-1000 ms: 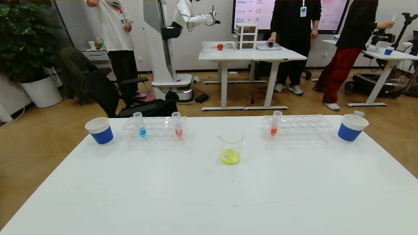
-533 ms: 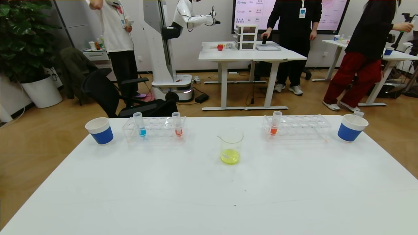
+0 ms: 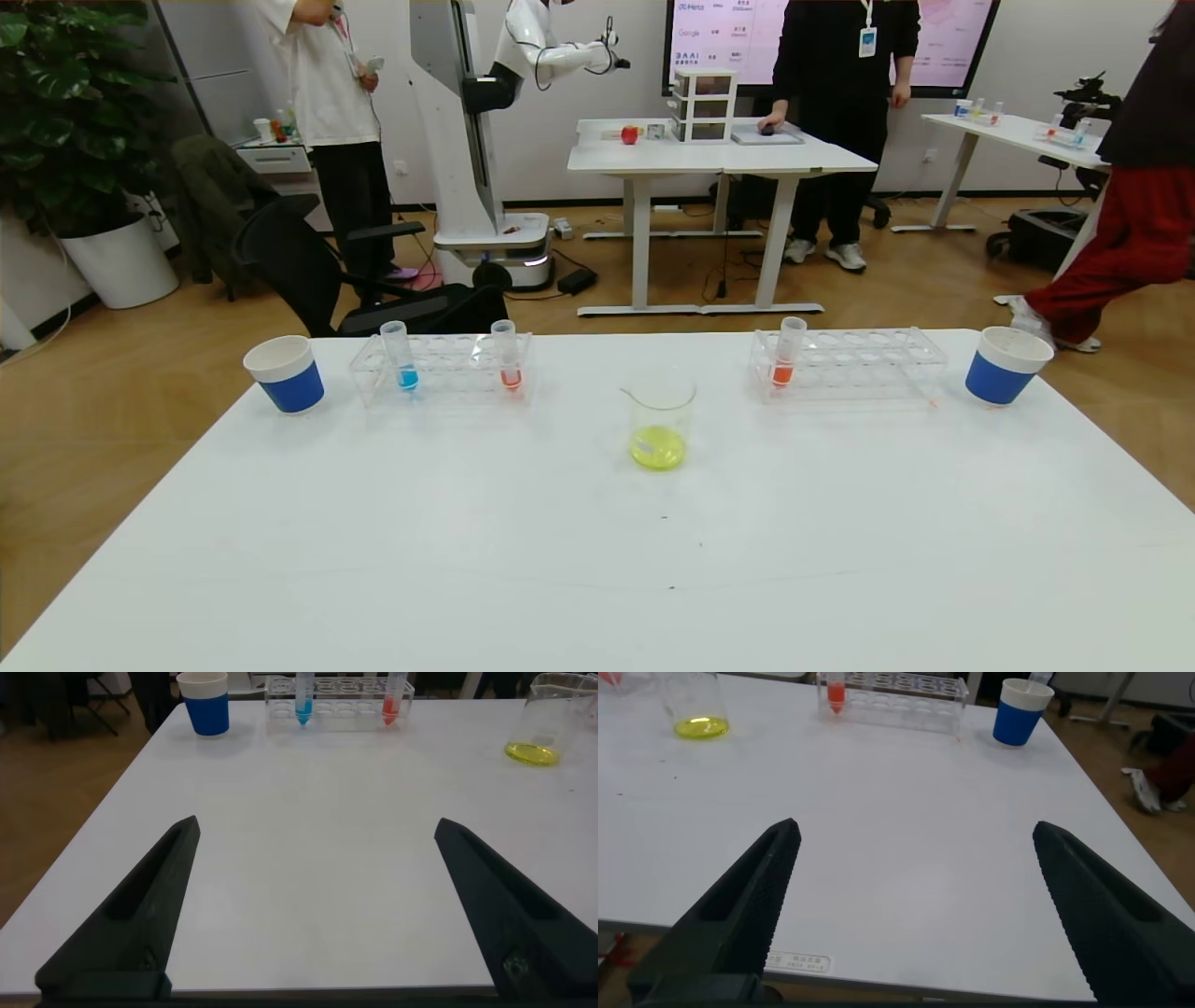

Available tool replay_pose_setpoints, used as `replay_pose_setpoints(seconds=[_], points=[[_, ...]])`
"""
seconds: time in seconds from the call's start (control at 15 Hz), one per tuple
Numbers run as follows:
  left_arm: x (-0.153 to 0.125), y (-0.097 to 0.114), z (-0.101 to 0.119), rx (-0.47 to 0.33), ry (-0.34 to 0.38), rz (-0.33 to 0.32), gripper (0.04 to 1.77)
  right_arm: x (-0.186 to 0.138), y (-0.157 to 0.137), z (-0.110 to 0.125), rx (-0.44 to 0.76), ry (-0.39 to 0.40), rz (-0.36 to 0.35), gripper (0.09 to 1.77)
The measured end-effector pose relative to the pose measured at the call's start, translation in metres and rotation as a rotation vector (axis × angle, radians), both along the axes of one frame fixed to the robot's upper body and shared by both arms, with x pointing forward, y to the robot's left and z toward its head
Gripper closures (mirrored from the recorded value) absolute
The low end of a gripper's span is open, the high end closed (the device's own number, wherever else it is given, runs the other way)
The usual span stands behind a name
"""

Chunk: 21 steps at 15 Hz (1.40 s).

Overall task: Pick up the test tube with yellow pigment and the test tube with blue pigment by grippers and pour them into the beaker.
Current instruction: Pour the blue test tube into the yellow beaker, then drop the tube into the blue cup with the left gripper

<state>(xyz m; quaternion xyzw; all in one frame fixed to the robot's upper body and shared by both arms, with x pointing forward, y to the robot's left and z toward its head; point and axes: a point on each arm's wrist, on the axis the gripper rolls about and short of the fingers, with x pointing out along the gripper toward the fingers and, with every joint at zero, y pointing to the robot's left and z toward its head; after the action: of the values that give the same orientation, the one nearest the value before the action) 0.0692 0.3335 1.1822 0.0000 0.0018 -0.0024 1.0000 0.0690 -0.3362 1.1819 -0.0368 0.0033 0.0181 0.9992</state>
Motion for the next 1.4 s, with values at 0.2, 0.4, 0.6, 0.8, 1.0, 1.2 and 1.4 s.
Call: replay_pose_setpoints(seconds=[0.2, 0.4, 0.6, 0.8, 1.0, 1.2, 1.4], points=[[0.0, 0.0, 0.0, 0.002, 0.0, -0.001, 0.06, 0.0, 0.0, 0.0, 0.0, 0.0, -0.001, 0.12], [0.0, 0.0, 0.0, 0.002, -0.001, -0.001, 0.06, 0.0, 0.0, 0.0, 0.0, 0.001, -0.001, 0.12], [0.0, 0.0, 0.0, 0.002, -0.001, -0.001, 0.06, 0.0, 0.0, 0.0, 0.0, 0.0, -0.001, 0.12], [0.0, 0.0, 0.0, 0.003, -0.004, 0.0, 0.06, 0.0, 0.0, 0.0, 0.001, -0.001, -0.001, 0.12], [-0.004, 0.0, 0.021, -0.004, -0.05, -0.006, 0.06, 0.0, 0.0, 0.0, 0.001, -0.001, -0.001, 0.12], [-0.003, 0.0, 0.077, -0.007, -0.105, -0.014, 0.06, 0.0, 0.0, 0.0, 0.001, -0.001, -0.001, 0.12], [0.02, 0.0, 0.133, -0.006, -0.141, -0.021, 0.06, 0.0, 0.0, 0.0, 0.001, -0.001, -0.001, 0.12]])
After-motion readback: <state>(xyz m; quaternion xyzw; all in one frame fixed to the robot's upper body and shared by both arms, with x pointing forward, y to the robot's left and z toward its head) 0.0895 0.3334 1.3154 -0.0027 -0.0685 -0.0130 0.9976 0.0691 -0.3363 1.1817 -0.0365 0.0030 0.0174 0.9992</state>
